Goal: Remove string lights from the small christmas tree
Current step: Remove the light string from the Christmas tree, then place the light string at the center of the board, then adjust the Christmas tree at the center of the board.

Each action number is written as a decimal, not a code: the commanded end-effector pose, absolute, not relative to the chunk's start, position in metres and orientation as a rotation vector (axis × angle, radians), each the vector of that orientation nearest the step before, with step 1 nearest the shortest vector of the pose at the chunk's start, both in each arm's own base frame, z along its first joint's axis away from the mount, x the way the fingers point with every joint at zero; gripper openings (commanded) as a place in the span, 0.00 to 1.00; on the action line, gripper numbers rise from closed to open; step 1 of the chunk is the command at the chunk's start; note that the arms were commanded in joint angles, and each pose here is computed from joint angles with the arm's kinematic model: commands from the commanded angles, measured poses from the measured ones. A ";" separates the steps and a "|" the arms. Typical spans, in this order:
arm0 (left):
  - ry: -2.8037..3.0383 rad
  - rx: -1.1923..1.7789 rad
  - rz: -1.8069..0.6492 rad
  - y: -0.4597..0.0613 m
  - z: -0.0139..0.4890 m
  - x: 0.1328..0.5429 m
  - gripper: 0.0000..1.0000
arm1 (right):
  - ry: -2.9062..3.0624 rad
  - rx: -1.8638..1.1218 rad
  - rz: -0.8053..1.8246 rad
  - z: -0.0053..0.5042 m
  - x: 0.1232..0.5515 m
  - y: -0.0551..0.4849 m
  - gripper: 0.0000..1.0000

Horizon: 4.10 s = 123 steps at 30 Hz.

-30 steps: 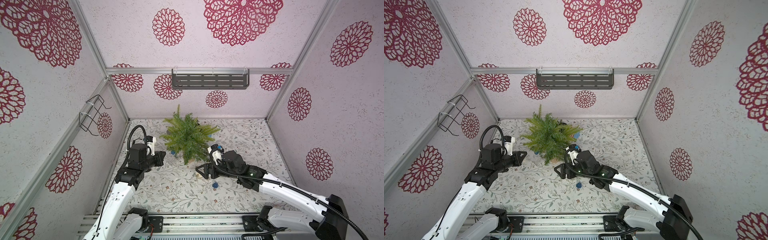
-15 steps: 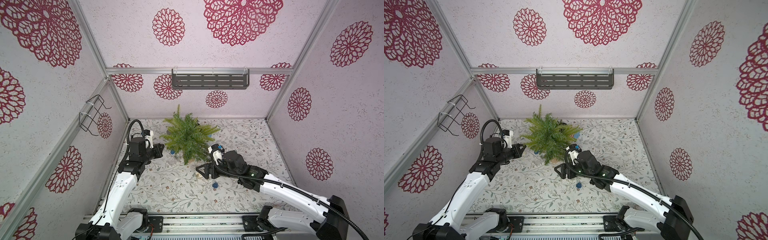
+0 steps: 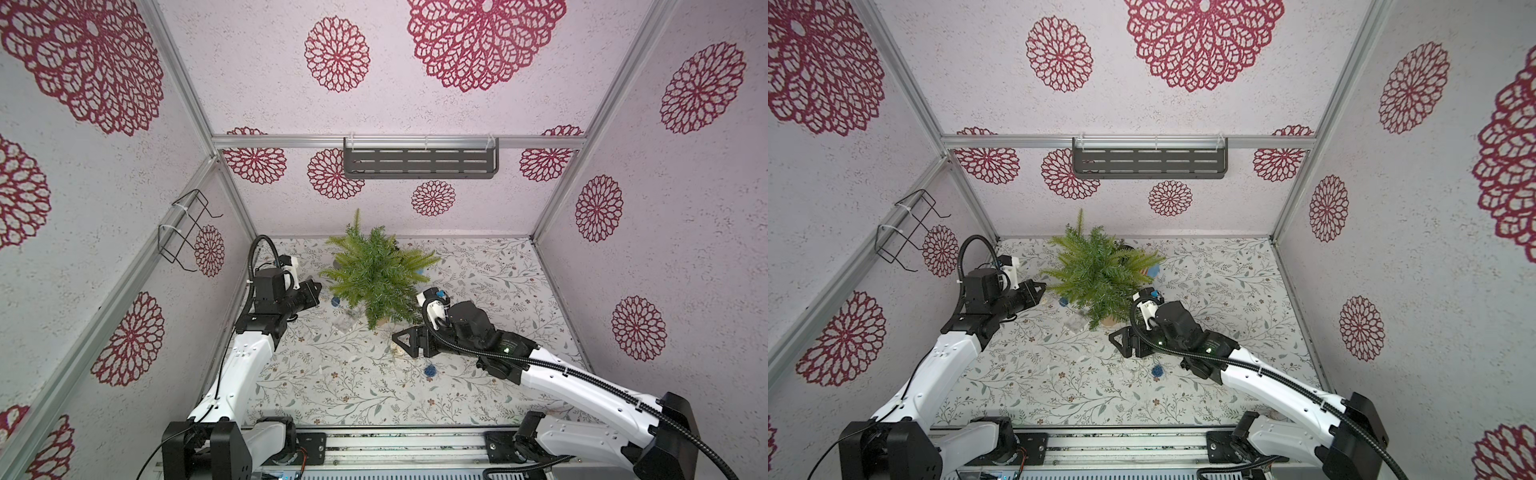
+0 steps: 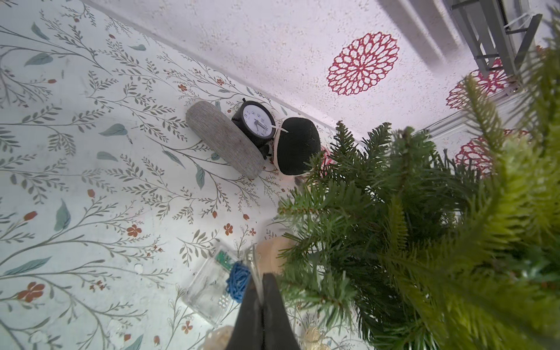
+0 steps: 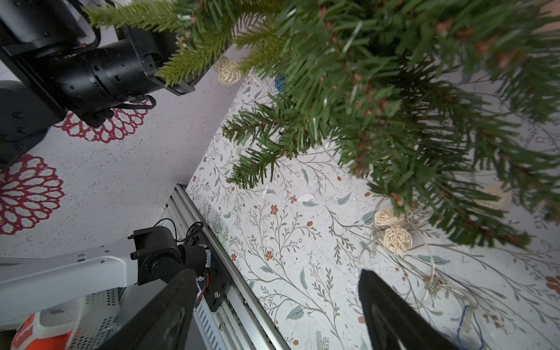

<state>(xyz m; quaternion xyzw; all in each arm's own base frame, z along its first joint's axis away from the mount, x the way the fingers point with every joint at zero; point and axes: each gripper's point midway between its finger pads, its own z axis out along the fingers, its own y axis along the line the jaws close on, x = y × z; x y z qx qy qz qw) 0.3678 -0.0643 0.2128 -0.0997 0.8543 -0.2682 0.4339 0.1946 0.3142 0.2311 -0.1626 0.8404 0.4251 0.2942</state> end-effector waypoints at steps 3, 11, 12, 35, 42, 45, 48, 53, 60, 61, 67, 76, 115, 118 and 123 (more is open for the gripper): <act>2.087 -0.246 -0.672 -0.058 0.222 0.370 0.00 | 2.142 -0.445 1.142 0.255 0.196 0.313 0.87; 2.130 -0.320 -0.595 -0.036 0.217 0.346 0.00 | 2.135 -0.443 1.140 0.257 0.197 0.312 0.87; 2.136 -0.327 -0.591 -0.036 0.215 0.342 0.00 | 2.134 -0.444 1.141 0.257 0.197 0.312 0.87; 2.203 -0.157 -0.860 -0.137 0.229 0.250 0.00 | 2.080 -0.331 0.886 0.285 0.224 0.265 0.89; 2.219 -0.016 -0.992 -0.198 0.234 0.224 0.00 | 2.076 -0.190 0.786 0.292 0.246 0.225 0.90; 2.229 0.087 -1.045 -0.231 0.236 0.215 0.00 | 2.074 -0.130 0.734 0.293 0.256 0.208 0.90; 2.213 0.197 -1.098 -0.265 0.243 0.208 0.00 | 2.072 -0.076 0.693 0.292 0.266 0.194 0.90; 2.167 0.346 -1.191 -0.320 0.252 0.204 0.00 | 2.058 -0.013 0.665 0.291 0.275 0.180 0.90; 2.081 0.530 -1.249 -0.376 0.265 0.198 0.00 | 2.046 0.037 0.632 0.290 0.282 0.166 0.90; 2.082 0.561 -1.237 -0.382 0.264 0.197 0.00 | 2.042 0.042 0.629 0.290 0.283 0.164 0.90; 2.100 0.617 -1.169 -0.399 0.250 0.197 0.00 | 2.040 0.055 0.625 0.288 0.283 0.159 0.90; 2.148 0.588 -1.031 -0.387 0.222 0.208 0.32 | 2.063 0.079 0.594 0.273 0.286 0.154 0.91; 1.986 0.406 -0.962 -0.278 0.294 0.227 0.55 | 1.713 0.637 -0.308 0.199 0.341 -0.048 0.98; 1.995 0.386 -0.965 -0.274 0.288 0.225 0.56 | 1.755 0.604 -0.339 0.172 0.335 -0.048 0.98; 2.008 0.356 -0.966 -0.269 0.278 0.227 0.56 | 1.768 0.552 -0.380 0.161 0.331 -0.050 0.98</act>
